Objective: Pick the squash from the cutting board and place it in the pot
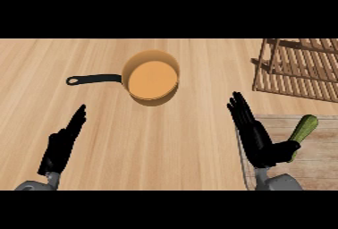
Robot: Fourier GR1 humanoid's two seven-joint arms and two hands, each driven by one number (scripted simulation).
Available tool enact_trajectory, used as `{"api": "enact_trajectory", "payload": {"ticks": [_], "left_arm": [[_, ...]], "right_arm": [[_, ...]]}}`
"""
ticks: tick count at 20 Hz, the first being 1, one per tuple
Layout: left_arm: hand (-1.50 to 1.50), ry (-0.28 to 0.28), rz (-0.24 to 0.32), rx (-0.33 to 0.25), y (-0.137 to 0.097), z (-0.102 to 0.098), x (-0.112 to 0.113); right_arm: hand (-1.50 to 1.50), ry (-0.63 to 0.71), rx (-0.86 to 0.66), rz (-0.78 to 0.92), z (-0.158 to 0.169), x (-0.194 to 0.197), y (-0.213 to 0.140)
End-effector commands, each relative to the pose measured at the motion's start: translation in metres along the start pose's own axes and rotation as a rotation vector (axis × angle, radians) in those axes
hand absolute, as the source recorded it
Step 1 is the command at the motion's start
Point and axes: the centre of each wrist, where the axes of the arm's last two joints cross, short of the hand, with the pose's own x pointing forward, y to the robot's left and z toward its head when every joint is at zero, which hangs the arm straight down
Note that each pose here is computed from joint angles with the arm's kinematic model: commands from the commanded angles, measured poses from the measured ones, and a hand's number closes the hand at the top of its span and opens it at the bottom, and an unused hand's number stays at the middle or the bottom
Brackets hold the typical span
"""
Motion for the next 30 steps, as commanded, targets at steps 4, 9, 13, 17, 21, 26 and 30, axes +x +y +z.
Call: {"api": "enact_trajectory", "payload": {"ticks": [4, 9, 13, 17, 21, 26, 30], "left_arm": [[0.0, -0.176, 0.117, 0.157, 0.037, -0.016, 0.054], [0.0, -0.236, 0.25, 0.167, 0.025, -0.023, 0.082], [0.0, -0.242, 0.286, 0.17, 0.029, -0.024, 0.104], [0.0, -0.231, 0.271, 0.188, 0.035, -0.015, 0.115], [0.0, -0.252, 0.247, 0.191, 0.04, -0.024, 0.118], [0.0, -0.241, 0.255, 0.181, 0.015, -0.019, 0.12], [0.0, -0.231, 0.249, 0.172, 0.022, -0.024, 0.112]], "right_arm": [[1.5, -0.145, -0.337, 0.243, 0.012, 0.054, -0.148], [-1.5, -0.064, -0.631, 0.684, 0.057, 0.076, -0.246], [-1.5, -0.273, -0.625, 0.627, 0.088, 0.048, -0.27], [-1.5, -0.334, -0.51, 0.681, 0.087, 0.057, -0.273], [-1.5, -0.188, -0.402, 0.728, 0.089, 0.097, -0.286], [-1.5, 0.093, -0.17, 0.857, 0.078, 0.136, -0.279], [-1.5, 0.266, -0.045, 0.969, 0.054, 0.15, -0.254]]}}
